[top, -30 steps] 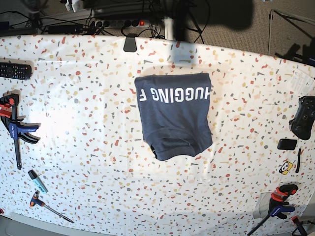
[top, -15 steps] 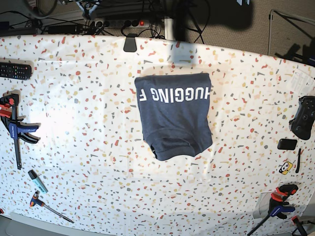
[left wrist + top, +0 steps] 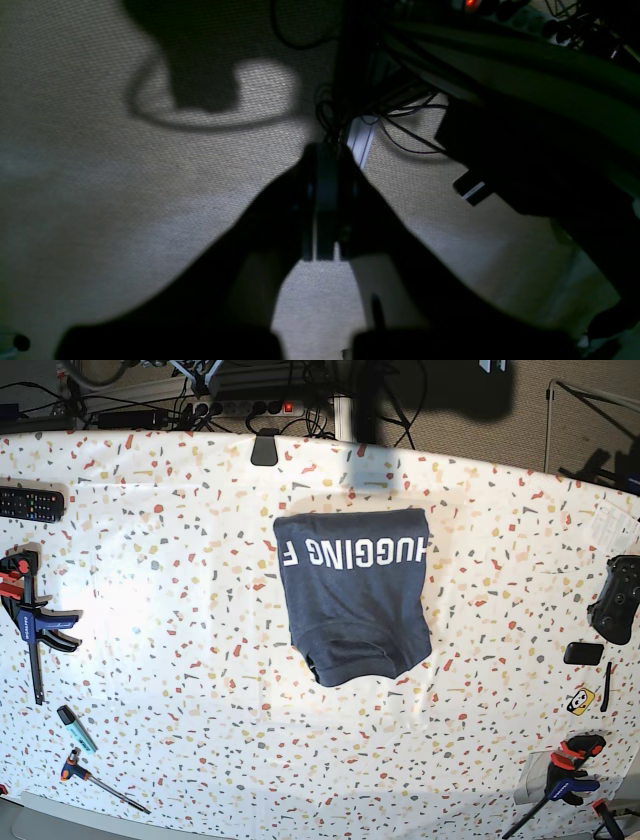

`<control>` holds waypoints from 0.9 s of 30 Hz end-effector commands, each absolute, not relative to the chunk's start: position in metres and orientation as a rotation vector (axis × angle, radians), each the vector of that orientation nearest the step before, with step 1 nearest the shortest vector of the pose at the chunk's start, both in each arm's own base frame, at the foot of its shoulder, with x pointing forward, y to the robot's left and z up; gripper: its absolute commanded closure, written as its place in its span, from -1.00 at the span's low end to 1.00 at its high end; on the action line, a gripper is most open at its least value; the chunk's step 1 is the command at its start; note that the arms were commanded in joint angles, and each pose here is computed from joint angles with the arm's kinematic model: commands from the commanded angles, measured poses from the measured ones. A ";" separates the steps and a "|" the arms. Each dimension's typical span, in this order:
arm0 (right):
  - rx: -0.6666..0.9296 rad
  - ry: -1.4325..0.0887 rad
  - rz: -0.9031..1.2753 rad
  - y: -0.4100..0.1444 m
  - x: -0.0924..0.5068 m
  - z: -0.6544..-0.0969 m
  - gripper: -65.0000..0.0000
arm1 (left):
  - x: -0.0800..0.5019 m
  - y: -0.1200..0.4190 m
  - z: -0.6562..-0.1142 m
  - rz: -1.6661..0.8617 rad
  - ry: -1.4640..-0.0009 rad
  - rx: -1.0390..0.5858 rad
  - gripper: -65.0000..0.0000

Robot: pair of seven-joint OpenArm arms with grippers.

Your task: Fold the T-shirt properly

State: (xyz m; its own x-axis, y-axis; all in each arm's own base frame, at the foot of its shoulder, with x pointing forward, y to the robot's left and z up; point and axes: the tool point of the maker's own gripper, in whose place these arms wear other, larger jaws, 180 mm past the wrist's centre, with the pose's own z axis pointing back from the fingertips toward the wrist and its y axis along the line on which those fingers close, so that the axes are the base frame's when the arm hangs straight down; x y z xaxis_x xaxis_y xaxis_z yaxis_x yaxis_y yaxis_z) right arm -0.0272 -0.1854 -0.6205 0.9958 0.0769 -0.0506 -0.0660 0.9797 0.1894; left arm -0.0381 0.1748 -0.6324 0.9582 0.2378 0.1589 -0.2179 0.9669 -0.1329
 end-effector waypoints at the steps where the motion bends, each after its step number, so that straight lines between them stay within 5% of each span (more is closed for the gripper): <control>1: 0.177 0.051 0.071 -0.192 -0.026 -0.620 1.00 | -0.043 0.178 -0.631 0.235 -0.174 -0.107 1.00; 27: 0.175 0.061 0.074 -0.192 -0.026 -0.619 1.00 | -0.042 0.179 -0.631 0.237 -0.183 -0.099 1.00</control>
State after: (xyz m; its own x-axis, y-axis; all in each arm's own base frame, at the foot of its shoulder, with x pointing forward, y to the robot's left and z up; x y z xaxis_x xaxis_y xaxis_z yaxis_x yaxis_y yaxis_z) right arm -0.0250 -0.1855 -0.6206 0.9957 0.0775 -0.0502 -0.0668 0.9798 0.1887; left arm -0.0370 0.1767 -0.6324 0.9567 0.2388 0.1663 -0.2199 0.9676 -0.1241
